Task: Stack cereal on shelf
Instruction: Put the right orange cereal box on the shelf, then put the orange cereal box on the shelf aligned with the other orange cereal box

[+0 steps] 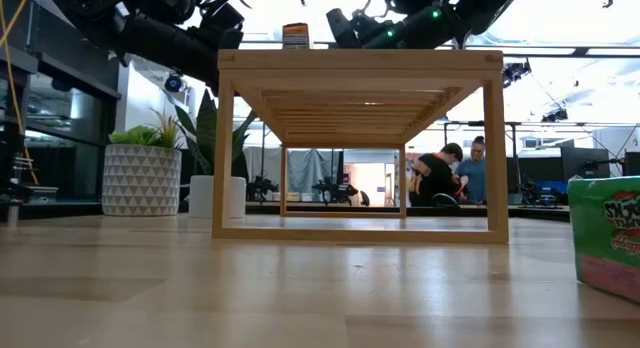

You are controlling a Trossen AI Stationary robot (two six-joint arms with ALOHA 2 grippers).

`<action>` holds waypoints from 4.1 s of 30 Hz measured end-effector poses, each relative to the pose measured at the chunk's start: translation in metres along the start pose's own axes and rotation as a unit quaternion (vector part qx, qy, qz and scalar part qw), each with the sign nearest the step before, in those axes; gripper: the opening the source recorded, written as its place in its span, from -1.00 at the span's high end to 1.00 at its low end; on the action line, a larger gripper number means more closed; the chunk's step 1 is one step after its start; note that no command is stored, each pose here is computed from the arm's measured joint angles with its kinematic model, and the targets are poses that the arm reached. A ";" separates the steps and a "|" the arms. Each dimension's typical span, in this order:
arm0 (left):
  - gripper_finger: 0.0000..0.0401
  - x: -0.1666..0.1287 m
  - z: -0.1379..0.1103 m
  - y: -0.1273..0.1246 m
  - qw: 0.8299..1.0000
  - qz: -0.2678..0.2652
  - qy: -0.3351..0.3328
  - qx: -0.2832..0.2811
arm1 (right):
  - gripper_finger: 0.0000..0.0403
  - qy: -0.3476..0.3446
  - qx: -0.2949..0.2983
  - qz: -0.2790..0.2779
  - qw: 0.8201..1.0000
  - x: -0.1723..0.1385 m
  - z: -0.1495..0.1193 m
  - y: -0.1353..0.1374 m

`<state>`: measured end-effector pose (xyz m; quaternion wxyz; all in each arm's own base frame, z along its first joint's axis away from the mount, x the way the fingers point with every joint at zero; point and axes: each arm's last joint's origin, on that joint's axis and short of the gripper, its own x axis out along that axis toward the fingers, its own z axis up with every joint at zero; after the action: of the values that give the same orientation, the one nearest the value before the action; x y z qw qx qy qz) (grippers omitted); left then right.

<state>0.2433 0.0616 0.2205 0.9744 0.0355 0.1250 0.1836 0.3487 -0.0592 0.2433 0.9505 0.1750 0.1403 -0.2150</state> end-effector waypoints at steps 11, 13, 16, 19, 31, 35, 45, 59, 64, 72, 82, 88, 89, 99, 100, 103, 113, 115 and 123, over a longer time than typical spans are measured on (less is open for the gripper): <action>1.00 0.000 0.000 0.000 1.000 0.000 0.002 0.000 | 1.00 -0.005 -0.009 -0.026 1.000 0.001 0.001 -0.005; 1.00 0.000 0.000 0.000 1.000 0.005 0.003 0.000 | 1.00 -0.011 -0.008 -0.028 1.000 0.001 0.002 -0.006; 1.00 0.000 0.000 0.001 1.000 0.014 0.003 0.000 | 1.00 -0.016 -0.005 -0.015 1.000 0.001 0.004 -0.005; 1.00 0.000 0.000 0.001 1.000 0.019 0.003 0.000 | 1.00 -0.022 -0.003 0.001 1.000 0.001 0.006 -0.003; 1.00 0.000 0.000 0.001 1.000 0.019 0.003 -0.013 | 1.00 -0.022 -0.008 -0.013 1.000 0.001 0.005 -0.004; 1.00 0.000 0.000 0.001 1.000 0.019 0.003 -0.014 | 1.00 -0.032 -0.012 -0.025 0.999 0.001 0.006 -0.005; 1.00 0.000 0.000 0.001 1.000 0.018 0.003 -0.015 | 1.00 -0.047 -0.012 -0.020 0.999 0.001 0.009 -0.004; 1.00 0.000 0.000 0.000 1.000 0.002 0.000 -0.023 | 1.00 -0.046 -0.002 -0.010 0.999 0.003 0.014 -0.015; 1.00 0.000 0.000 0.000 1.000 0.003 0.000 -0.023 | 1.00 -0.050 -0.001 0.018 0.999 0.003 0.016 -0.013; 1.00 0.000 0.000 0.001 0.999 0.023 0.003 -0.022 | 1.00 -0.051 -0.003 0.020 0.999 0.003 0.016 -0.012; 1.00 0.000 -0.001 0.001 0.999 0.024 0.007 -0.021 | 1.00 -0.033 -0.004 0.006 0.999 0.004 0.012 -0.014; 1.00 0.000 -0.001 0.001 0.999 0.024 0.007 -0.022 | 1.00 -0.037 -0.004 -0.003 0.999 0.004 0.012 -0.014; 1.00 0.000 -0.001 0.001 0.999 0.023 0.007 -0.023 | 1.00 -0.037 -0.004 -0.003 0.999 0.004 0.012 -0.014; 1.00 -0.008 -0.002 0.004 0.998 0.052 0.036 -0.010 | 1.00 -0.018 -0.023 -0.017 0.999 -0.008 0.017 -0.017; 1.00 -0.012 -0.001 0.005 0.997 0.063 0.042 -0.008 | 1.00 -0.017 -0.024 -0.023 0.999 -0.014 0.020 -0.017; 1.00 -0.025 0.004 0.009 0.995 0.086 0.048 -0.008 | 1.00 0.004 -0.030 -0.039 0.999 -0.032 0.026 -0.019; 1.00 -0.072 0.033 0.003 0.995 -0.081 -0.041 -0.037 | 1.00 0.040 -0.057 0.033 0.997 -0.103 0.027 0.021; 1.00 -0.078 0.037 -0.002 0.990 -0.125 -0.055 -0.033 | 1.00 0.040 -0.065 0.038 0.996 -0.112 0.022 0.033; 1.00 -0.089 0.040 -0.026 0.975 -0.210 -0.070 -0.009 | 1.00 0.056 -0.129 -0.013 0.990 -0.139 -0.008 0.065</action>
<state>0.1823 0.0036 0.2763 0.9978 0.0124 0.0590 -0.0270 0.2560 0.0489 0.3017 0.9529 0.0613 0.2221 -0.1974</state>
